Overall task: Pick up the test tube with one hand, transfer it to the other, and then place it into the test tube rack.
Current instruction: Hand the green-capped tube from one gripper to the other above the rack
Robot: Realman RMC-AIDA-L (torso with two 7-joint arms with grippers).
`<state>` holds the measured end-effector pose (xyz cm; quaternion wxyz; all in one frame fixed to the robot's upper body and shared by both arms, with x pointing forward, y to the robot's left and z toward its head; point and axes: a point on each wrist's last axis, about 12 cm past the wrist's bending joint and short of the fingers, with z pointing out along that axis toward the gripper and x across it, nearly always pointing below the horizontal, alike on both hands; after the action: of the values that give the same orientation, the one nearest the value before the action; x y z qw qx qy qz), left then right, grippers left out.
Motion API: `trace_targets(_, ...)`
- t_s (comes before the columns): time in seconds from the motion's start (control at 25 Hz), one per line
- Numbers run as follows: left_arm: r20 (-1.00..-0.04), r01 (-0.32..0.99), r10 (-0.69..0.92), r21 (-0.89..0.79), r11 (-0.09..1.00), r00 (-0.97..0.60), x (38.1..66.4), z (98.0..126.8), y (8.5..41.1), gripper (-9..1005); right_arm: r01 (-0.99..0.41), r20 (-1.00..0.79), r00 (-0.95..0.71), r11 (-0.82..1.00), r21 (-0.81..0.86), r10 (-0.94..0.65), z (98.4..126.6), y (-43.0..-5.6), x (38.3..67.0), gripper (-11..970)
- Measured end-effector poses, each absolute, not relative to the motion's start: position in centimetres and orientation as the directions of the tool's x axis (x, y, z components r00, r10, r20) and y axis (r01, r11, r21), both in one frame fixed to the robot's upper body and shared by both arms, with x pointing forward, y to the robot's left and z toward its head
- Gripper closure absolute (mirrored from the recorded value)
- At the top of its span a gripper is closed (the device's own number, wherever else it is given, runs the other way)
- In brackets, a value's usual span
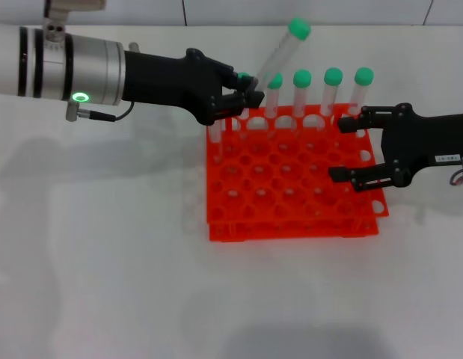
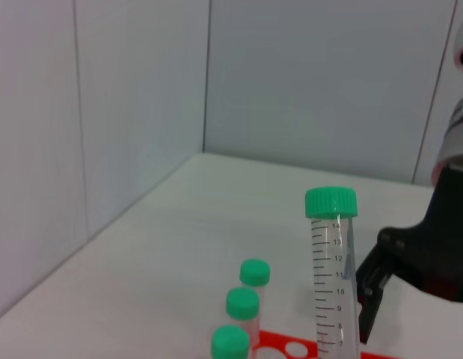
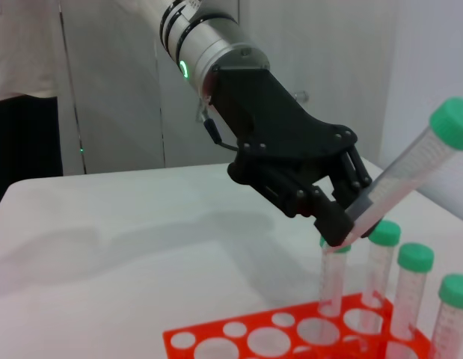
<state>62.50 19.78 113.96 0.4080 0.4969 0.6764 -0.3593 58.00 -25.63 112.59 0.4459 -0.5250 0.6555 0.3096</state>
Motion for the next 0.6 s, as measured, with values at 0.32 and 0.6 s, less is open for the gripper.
trace_targets(0.32, -0.896, 0.970, 0.410, -0.079, 0.231, -0.171, 62.6, 113.9, 18.8, 757, -0.957, -0.898, -0.068, 0.284, -0.065, -0.435, 112.5, -27.4, 57.7, 150)
trace_targets(0.6, -0.896, 0.970, 0.412, -0.075, 0.230, -0.167, 62.7, 114.0, 18.7, 752, -0.923, -0.913, -0.105, 0.379, -0.058, -0.395, 114.1, -29.9, 58.7, 151)
